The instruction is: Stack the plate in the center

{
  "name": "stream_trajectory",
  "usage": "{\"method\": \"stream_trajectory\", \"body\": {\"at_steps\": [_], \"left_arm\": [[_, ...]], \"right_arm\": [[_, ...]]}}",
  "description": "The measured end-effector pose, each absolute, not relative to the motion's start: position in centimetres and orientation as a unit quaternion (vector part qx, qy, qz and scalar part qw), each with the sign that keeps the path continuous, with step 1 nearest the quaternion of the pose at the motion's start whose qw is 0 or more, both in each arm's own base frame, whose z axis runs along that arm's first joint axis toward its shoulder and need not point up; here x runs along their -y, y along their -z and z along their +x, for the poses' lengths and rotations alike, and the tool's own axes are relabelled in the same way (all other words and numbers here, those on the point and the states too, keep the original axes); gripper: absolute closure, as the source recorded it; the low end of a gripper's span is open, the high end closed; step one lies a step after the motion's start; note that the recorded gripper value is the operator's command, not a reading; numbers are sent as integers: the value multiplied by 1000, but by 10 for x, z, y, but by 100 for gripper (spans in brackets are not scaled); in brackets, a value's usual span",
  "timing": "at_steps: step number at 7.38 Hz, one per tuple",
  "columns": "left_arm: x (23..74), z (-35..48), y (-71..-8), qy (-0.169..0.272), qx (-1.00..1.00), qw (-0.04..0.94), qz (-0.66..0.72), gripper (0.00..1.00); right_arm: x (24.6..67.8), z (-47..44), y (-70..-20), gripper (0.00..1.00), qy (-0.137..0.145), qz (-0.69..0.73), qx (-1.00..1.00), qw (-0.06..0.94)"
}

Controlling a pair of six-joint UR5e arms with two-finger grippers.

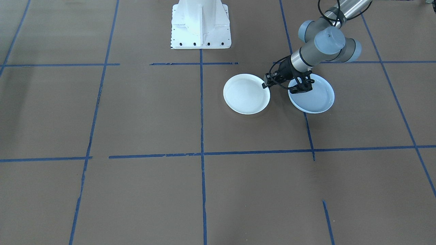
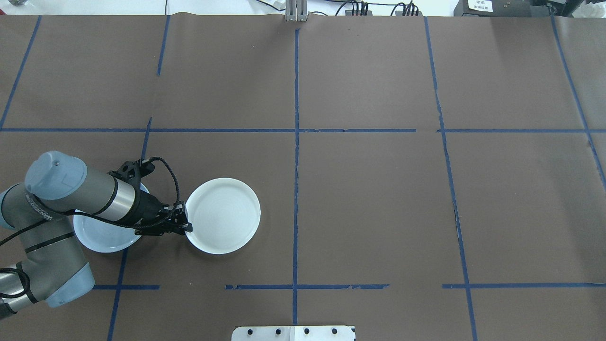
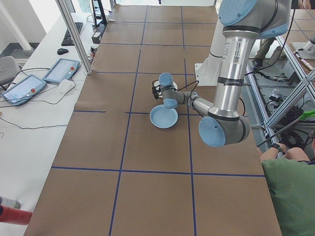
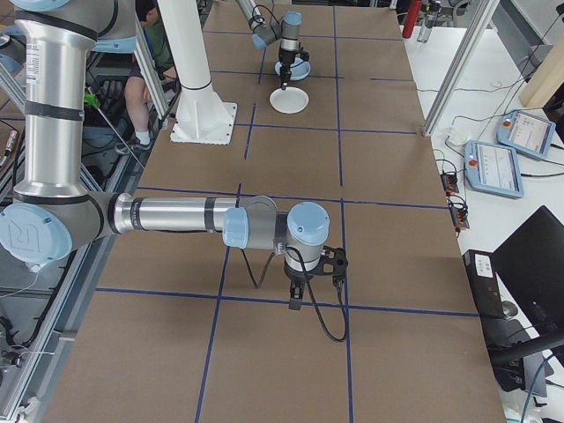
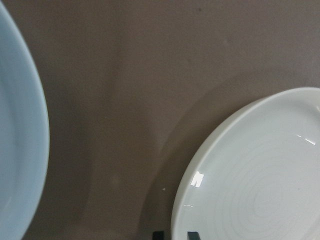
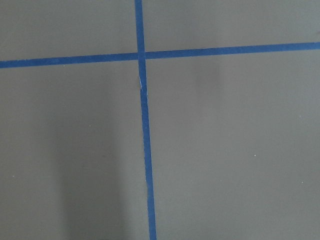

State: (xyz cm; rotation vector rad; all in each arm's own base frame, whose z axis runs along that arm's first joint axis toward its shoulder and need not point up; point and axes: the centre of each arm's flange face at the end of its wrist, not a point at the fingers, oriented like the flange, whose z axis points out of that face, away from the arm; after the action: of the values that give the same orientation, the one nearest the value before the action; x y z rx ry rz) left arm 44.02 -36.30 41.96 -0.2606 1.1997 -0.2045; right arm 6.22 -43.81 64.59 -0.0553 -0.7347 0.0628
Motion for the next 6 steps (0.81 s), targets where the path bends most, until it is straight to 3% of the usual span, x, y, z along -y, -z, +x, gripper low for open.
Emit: {"method": "stream_trajectory", "body": {"at_steps": [6], "left_arm": [[381, 396, -409, 69, -583, 799, -125, 100]], "right_arm": [[438, 62, -646, 0, -31, -27, 359, 932]]}}
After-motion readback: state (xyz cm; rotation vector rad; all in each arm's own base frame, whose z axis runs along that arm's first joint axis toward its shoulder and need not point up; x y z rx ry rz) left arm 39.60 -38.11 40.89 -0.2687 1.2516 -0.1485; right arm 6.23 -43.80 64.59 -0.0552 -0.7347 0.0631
